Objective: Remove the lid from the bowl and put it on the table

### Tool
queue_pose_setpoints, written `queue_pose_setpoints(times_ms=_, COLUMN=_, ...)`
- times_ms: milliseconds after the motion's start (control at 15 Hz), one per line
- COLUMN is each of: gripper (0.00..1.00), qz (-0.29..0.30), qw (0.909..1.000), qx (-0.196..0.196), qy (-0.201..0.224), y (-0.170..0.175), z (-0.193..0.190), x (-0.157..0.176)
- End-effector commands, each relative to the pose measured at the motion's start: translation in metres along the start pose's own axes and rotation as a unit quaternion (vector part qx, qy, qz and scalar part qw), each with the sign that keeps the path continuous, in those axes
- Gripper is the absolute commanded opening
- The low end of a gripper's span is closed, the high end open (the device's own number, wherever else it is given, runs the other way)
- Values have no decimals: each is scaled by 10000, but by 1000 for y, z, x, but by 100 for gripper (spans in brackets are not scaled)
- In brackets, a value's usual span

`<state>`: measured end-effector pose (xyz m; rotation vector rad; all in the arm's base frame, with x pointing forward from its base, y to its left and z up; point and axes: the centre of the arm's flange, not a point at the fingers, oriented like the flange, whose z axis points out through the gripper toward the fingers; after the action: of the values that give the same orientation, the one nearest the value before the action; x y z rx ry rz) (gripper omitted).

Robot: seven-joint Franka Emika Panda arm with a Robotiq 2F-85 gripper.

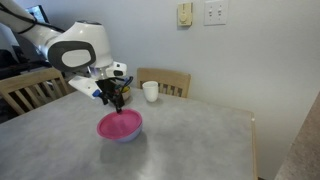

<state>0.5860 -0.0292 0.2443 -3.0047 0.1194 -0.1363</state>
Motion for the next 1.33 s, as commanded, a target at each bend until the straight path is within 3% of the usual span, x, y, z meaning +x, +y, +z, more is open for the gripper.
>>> queue_pose_setpoints(times_ms=0, gripper=100, qz=130, qw=9997, qx=-11, qy=-197, y=-9, z=18, x=19)
queue_pose_setpoints(times_ms=467, gripper=100, qz=694, qw=9957, qx=-333, qy=-517, y=15, z=23, x=4)
queue_pose_setpoints(times_ms=600, gripper=90, qz=793, qw=9947, qx=-322, qy=-565, y=17, z=24, x=4)
queue_pose_setpoints(times_ms=867, gripper=87, qz=848, qw=9939, qx=-283, qy=-640, y=18, z=24, x=3)
queue_pose_setpoints(times_ms=933, gripper=70, qz=849, qw=9939, qx=-280, qy=-650, y=18, z=24, x=2)
queue_pose_setpoints(times_ms=1067, gripper=66, qz=849, qw=9938, qx=-277, qy=-668, y=18, z=24, x=2)
queue_pose_setpoints(times_ms=1267, gripper=48, qz=843, qw=9938, qx=-270, qy=-669, y=17, z=22, x=5)
